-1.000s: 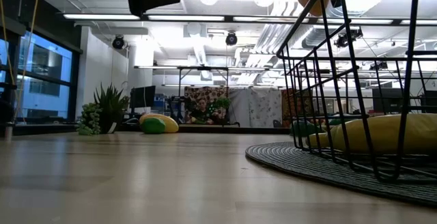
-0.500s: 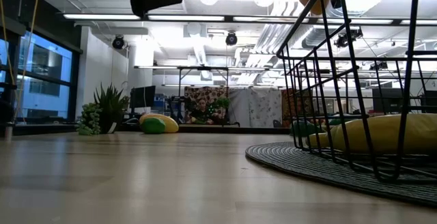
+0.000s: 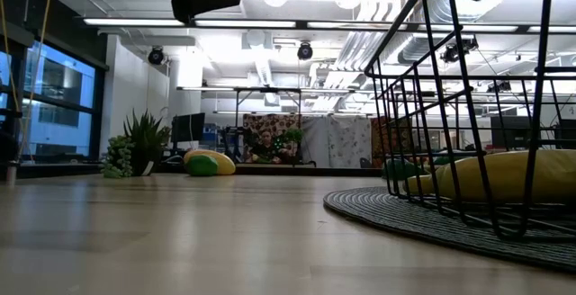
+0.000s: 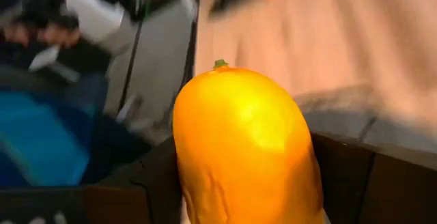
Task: Build produce basket
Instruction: Put the yellow mango into the black basket
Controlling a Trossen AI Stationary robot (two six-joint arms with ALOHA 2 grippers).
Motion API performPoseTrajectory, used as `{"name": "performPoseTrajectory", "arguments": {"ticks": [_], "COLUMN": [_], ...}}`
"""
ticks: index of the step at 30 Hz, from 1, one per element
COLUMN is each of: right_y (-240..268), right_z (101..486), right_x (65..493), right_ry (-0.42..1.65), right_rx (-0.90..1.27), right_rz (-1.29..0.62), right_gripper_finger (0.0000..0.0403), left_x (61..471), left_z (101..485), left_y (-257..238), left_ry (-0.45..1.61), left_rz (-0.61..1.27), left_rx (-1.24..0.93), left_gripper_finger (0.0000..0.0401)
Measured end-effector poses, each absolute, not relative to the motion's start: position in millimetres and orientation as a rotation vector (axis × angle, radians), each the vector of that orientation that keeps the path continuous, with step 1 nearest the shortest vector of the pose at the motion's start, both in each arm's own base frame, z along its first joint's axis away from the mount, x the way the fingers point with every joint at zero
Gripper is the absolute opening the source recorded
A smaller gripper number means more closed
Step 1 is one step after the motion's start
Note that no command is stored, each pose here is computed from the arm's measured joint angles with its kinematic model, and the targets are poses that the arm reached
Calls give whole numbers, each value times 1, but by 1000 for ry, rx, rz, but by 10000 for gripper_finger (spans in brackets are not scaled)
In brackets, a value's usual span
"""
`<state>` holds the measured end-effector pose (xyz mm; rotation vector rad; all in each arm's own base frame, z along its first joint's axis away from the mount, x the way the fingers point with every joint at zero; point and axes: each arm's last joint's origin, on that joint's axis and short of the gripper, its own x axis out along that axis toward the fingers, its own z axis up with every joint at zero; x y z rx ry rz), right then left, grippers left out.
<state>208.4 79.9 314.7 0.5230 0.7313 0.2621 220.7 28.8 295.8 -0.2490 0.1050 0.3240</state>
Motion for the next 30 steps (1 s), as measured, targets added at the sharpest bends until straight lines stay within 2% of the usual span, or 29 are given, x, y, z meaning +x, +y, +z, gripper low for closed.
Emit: {"name": "performPoseTrajectory", "arguments": {"ticks": [7, 13, 20, 30], "right_y": [120, 135, 145, 153], "right_z": [274, 251, 221, 185], "right_x": [218, 231, 248, 263], "right_ry": [962, 979, 1019, 1084], "right_rx": [609, 717, 965, 973], "right_rz": [258, 43, -218, -325], "right_gripper_finger": [237, 237, 237, 263], "left_x": [221, 221, 221, 221], "left_z": [295, 295, 295, 295], "left_y": [29, 29, 29, 29], "left_ry": [109, 109, 113, 114], "left_rz": [326, 326, 326, 327], "left_rx": [-249, -249, -248, -248], "left_gripper_finger": [397, 397, 397, 397]}}
